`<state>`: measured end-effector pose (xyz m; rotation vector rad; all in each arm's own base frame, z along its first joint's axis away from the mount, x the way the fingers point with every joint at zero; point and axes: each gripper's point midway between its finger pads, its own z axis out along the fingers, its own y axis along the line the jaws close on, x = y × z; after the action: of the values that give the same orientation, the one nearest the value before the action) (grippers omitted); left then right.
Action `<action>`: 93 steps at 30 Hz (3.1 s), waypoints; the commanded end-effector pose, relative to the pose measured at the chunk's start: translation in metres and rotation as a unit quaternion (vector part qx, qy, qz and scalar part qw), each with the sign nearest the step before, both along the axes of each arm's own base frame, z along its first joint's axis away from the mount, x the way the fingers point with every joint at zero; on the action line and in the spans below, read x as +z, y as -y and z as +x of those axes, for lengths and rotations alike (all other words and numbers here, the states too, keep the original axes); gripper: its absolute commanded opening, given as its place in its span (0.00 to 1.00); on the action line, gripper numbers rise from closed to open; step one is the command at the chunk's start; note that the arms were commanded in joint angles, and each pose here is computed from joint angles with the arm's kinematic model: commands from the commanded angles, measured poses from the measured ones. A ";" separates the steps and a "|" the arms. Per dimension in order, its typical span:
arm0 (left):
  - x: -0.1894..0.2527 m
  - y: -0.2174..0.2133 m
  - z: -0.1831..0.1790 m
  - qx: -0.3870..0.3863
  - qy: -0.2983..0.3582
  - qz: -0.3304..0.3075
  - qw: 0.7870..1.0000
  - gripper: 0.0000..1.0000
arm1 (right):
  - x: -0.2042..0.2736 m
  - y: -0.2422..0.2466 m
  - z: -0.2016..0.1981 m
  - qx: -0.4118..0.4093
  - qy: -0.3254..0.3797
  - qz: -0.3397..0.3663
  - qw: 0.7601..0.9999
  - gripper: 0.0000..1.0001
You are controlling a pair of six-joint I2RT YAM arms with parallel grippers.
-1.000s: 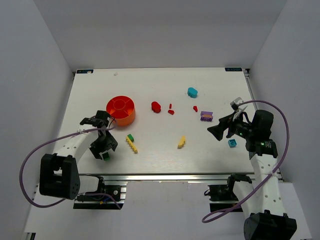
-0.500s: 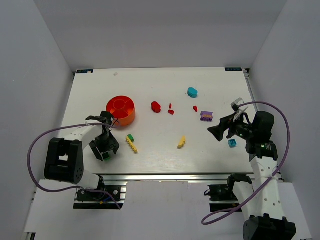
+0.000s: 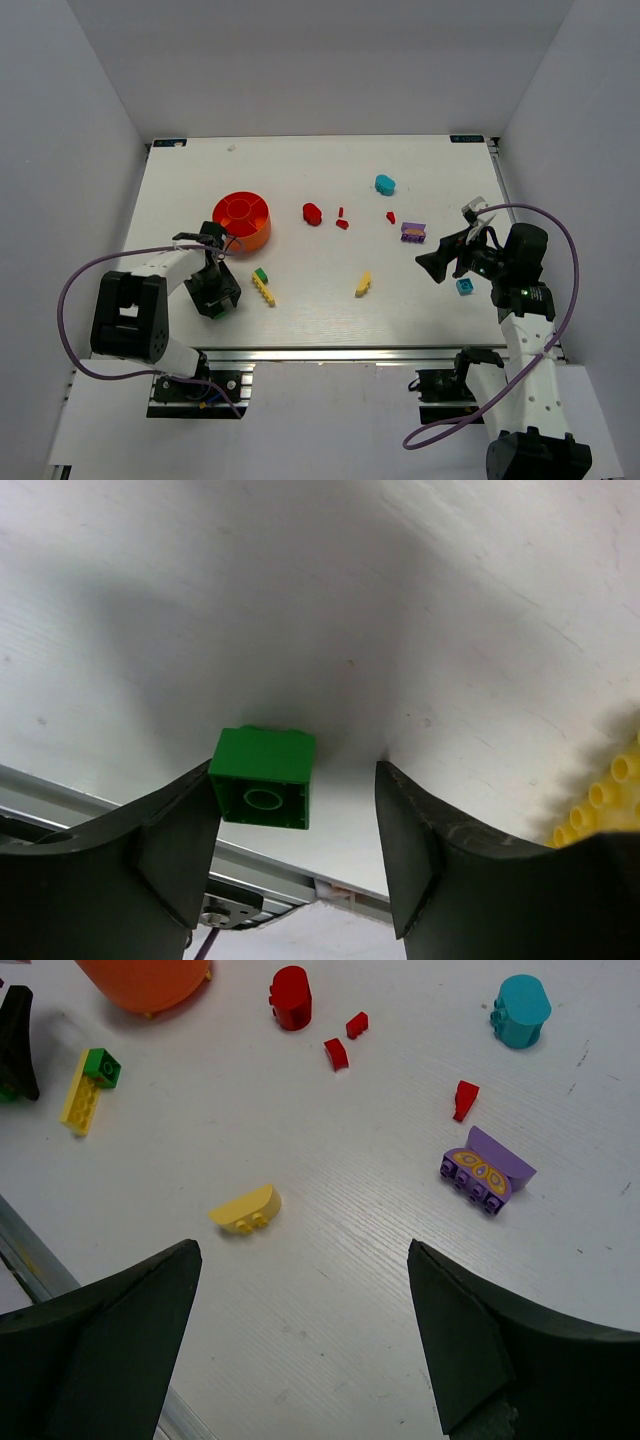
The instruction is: Sort the legos into containers by color
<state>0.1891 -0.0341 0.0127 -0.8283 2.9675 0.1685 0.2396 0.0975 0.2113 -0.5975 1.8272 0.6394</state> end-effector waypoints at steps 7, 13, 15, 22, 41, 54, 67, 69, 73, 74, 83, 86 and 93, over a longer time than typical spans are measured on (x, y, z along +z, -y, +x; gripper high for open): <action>0.007 0.010 0.012 -0.018 0.040 -0.034 0.998 0.50 | 0.002 0.000 0.002 -0.001 0.005 0.003 1.000 0.89; 0.038 0.018 0.031 -0.049 0.107 -0.060 0.991 0.09 | 0.001 0.000 0.003 0.002 0.001 0.004 1.000 0.89; 0.065 0.031 0.044 -0.092 0.162 -0.090 0.978 0.02 | 0.001 0.000 0.003 0.001 0.004 0.003 1.000 0.89; 0.172 0.050 0.090 -0.152 0.385 -0.126 0.902 0.00 | 0.001 -0.004 -0.001 0.017 0.009 0.006 1.000 0.82; 0.186 0.050 0.174 -0.141 0.462 -0.102 0.870 0.12 | -0.007 -0.003 0.001 0.013 0.000 0.005 1.000 0.79; 0.151 0.030 0.167 -0.168 0.443 -0.031 0.880 0.24 | -0.010 -0.003 0.003 0.013 -0.010 0.007 1.000 0.80; 0.136 0.032 0.180 -0.185 0.431 -0.026 0.883 0.46 | -0.012 -0.003 0.003 0.014 -0.013 0.007 1.000 0.81; 0.137 0.032 0.182 -0.186 0.432 -0.026 0.882 0.52 | -0.012 -0.003 0.003 0.014 -0.013 0.006 1.000 0.81; 0.139 0.033 0.182 -0.188 0.435 -0.028 0.880 0.62 | -0.013 -0.003 0.003 0.014 -0.016 0.007 1.000 0.81; 0.139 0.034 0.181 -0.190 0.436 -0.030 0.879 0.67 | -0.013 -0.002 0.004 0.014 -0.014 0.006 1.000 0.81; 0.189 0.034 0.177 -0.189 0.485 -0.031 0.853 0.55 | -0.014 -0.011 -0.007 0.064 0.005 -0.004 0.998 0.80; 0.225 0.046 0.157 -0.196 0.518 -0.067 0.830 0.14 | -0.014 -0.028 -0.030 0.151 0.047 -0.005 0.987 0.76; 0.179 0.083 0.066 -0.161 0.443 -0.229 0.852 0.28 | -0.002 -0.050 -0.040 0.221 0.066 0.014 0.973 0.55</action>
<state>0.3013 -0.0966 0.2467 -0.1567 1.9686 -0.5696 0.2006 0.1369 0.1947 -0.9503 1.6470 0.8576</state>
